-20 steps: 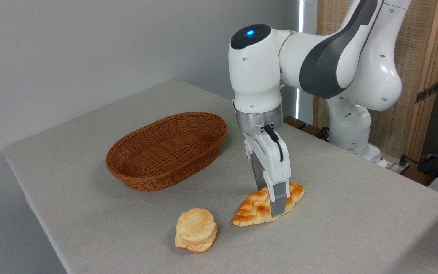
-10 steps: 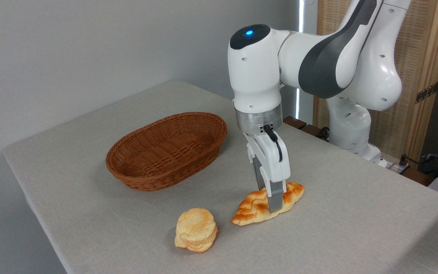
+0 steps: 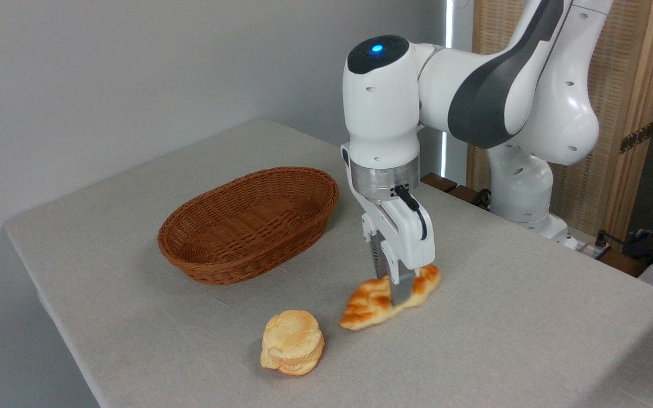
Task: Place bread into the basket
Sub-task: 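Lift the braided loaf and carry it over the wicker basket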
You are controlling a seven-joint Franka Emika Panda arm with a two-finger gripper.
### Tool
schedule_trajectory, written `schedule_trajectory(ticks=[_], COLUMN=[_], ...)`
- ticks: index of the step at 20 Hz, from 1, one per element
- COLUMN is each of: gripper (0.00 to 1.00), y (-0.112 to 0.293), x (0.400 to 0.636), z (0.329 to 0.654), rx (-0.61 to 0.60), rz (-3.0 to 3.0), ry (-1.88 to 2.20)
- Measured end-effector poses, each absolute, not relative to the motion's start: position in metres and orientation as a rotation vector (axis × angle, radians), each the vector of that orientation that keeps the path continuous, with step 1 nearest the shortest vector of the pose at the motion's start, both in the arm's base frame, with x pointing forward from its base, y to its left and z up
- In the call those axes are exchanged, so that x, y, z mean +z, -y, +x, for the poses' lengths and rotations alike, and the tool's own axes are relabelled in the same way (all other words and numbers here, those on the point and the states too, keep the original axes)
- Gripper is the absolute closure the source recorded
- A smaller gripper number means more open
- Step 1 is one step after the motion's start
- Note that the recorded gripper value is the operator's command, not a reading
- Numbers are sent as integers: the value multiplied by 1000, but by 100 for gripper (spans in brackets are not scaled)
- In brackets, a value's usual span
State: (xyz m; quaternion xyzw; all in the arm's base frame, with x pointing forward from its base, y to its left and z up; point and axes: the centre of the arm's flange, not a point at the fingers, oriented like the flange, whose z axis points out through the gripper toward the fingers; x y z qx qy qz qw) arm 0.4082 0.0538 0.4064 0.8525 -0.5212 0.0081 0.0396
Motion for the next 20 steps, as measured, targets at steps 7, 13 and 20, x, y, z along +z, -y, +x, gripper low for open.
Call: schedule_trajectory(ticks=[7, 13, 20], gripper=[94, 94, 94], y=[-40, -19, 88], x=[444, 490, 517], z=[425, 441, 440], rx=[241, 358, 279], rz=[2697, 2721, 2755], ry=[1125, 739, 529])
